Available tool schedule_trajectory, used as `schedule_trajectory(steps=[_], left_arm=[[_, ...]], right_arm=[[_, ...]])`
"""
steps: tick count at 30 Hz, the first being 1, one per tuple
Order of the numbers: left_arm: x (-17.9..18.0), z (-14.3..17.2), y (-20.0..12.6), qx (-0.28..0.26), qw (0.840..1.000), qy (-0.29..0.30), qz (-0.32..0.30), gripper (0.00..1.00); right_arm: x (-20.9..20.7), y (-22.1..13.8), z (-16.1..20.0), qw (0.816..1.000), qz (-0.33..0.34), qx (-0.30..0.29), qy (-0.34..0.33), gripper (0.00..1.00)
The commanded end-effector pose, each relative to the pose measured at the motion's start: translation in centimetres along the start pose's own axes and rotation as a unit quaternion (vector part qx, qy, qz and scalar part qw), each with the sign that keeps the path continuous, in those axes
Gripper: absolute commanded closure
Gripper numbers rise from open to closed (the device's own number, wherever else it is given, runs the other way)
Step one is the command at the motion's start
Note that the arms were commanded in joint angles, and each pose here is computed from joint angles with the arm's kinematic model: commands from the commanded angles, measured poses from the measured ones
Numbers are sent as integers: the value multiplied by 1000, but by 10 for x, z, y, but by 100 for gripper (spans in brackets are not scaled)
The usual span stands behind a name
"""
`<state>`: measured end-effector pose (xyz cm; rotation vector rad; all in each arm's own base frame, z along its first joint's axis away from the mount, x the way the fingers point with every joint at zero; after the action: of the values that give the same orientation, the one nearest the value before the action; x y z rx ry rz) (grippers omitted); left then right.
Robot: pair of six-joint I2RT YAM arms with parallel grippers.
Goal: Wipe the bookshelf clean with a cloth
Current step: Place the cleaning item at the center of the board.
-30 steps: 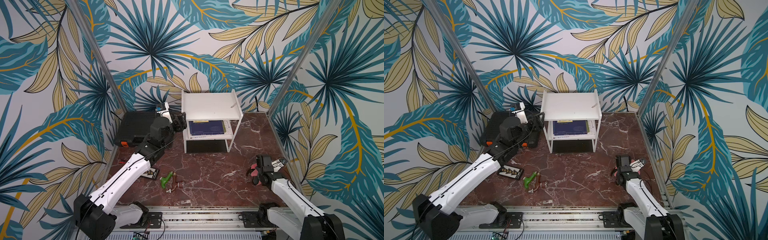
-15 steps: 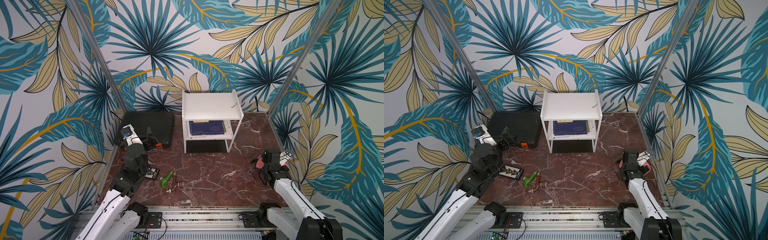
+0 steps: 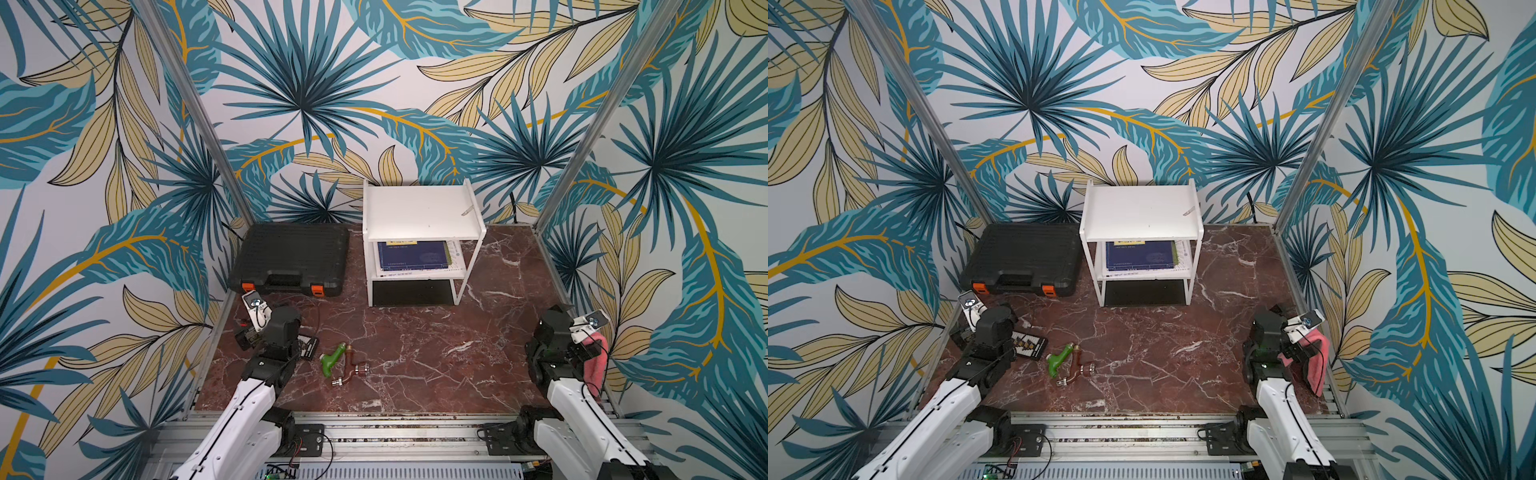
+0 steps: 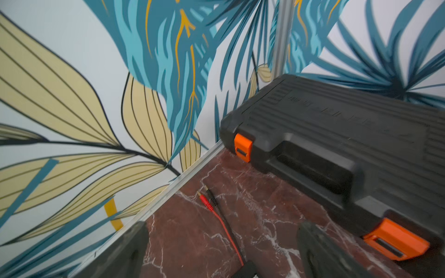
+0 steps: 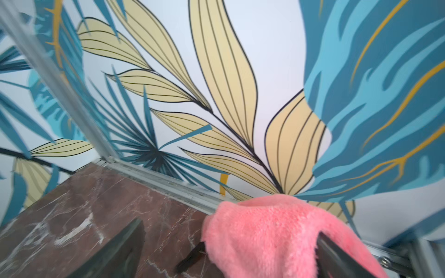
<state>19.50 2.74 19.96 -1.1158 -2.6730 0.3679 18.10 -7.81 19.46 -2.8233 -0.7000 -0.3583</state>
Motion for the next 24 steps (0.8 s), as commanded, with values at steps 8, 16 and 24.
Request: schedule_trajectory(steps=[8,16,24], left_arm=[[-4,-9,9,-18,997,-71,7,0],[-6,-21,8,-6,998,-58,13,0],[-7,-20,8,1,998,-54,26,0]], right_arm=[[61,-30,5,886,-408,218,-16,0],[27,-47,71,772,-58,612,164,0],[32,-54,5,807,-27,574,137,1]])
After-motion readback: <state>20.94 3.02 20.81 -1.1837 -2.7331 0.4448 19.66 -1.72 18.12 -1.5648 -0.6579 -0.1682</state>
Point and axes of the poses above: each gripper's point midway between its finger pads, its own y axis out along the fingers, its own x axis along the line the jaws close on, z = x × y, the point moved 10 cm from there along -y, back along the fingers, and after that the axes turned 4 degrees about y, right-handed, at the moved point
